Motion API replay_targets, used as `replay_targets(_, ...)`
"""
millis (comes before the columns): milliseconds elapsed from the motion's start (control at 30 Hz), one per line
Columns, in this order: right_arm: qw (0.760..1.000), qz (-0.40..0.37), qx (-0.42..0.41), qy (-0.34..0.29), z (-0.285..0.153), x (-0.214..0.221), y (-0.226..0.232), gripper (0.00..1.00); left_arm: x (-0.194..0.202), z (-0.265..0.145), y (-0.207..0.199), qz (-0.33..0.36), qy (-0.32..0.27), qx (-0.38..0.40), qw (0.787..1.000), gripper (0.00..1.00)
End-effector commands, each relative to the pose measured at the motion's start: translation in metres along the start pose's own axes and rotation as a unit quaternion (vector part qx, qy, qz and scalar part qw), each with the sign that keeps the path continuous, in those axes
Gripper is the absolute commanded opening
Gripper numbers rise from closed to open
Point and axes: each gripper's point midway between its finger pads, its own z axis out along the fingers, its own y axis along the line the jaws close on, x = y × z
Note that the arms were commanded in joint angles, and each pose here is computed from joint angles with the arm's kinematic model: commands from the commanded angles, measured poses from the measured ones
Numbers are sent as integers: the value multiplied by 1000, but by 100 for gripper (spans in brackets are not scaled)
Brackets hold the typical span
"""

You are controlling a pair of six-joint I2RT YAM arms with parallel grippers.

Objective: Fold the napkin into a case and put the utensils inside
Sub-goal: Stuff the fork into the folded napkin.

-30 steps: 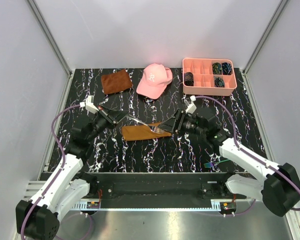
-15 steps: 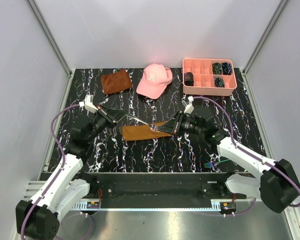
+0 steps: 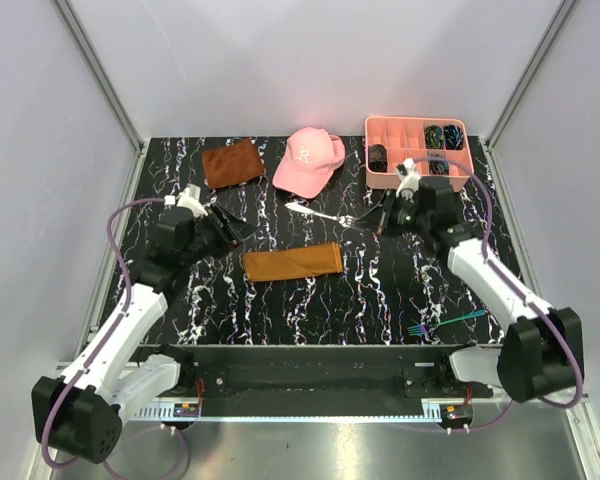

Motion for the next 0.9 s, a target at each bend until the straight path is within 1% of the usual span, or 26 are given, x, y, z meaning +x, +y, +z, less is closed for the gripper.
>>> replay_targets(0, 986, -132, 44, 92, -5, 11, -45, 0, 2, 2, 43, 27, 12, -107, 994, 51)
replay_targets(33, 979, -170, 38, 106, -6, 11, -47, 0, 3, 9, 41, 25, 17, -97, 995, 45)
replay_targets(67, 975, -188, 9, 122, -4, 16, -42, 0, 6, 14, 39, 26, 31, -89, 995, 38)
replay_targets(100, 971, -194, 5, 142, 0, 21, -49, 0, 17, 25, 44, 20, 68, -89, 993, 25)
replay_targets(133, 965, -216, 5, 151, -1, 17, -52, 0, 21, 31, 45, 18, 86, -91, 992, 21)
replay_targets(167, 962, -222, 5, 161, 0, 17, -57, 0, 23, 42, 49, 22, 106, -96, 989, 19)
replay_targets(200, 960, -212, 5, 183, 6, 24, -67, 0, 25, 46, 50, 24, 120, -98, 988, 14)
replay_targets(233, 956, -217, 2, 197, 3, 21, -71, 0, 28, 48, 54, 29, 135, -107, 985, 12)
replay_targets(333, 952, -203, -3, 231, 10, 25, -80, 0, 33, 61, 60, 27, 164, -116, 979, 8)
replay_targets(533, 952, -194, 12, 237, 17, 22, -88, 0, 44, 77, 93, 21, 192, -159, 968, 7)
replay_targets(700, 955, -177, 21, 236, 25, 18, -92, 0, 41, 80, 104, 19, 179, -169, 969, 6)
replay_targets(867, 955, -157, 21, 251, 35, 27, -101, 0, 39, 74, 111, 22, 169, -181, 969, 5)
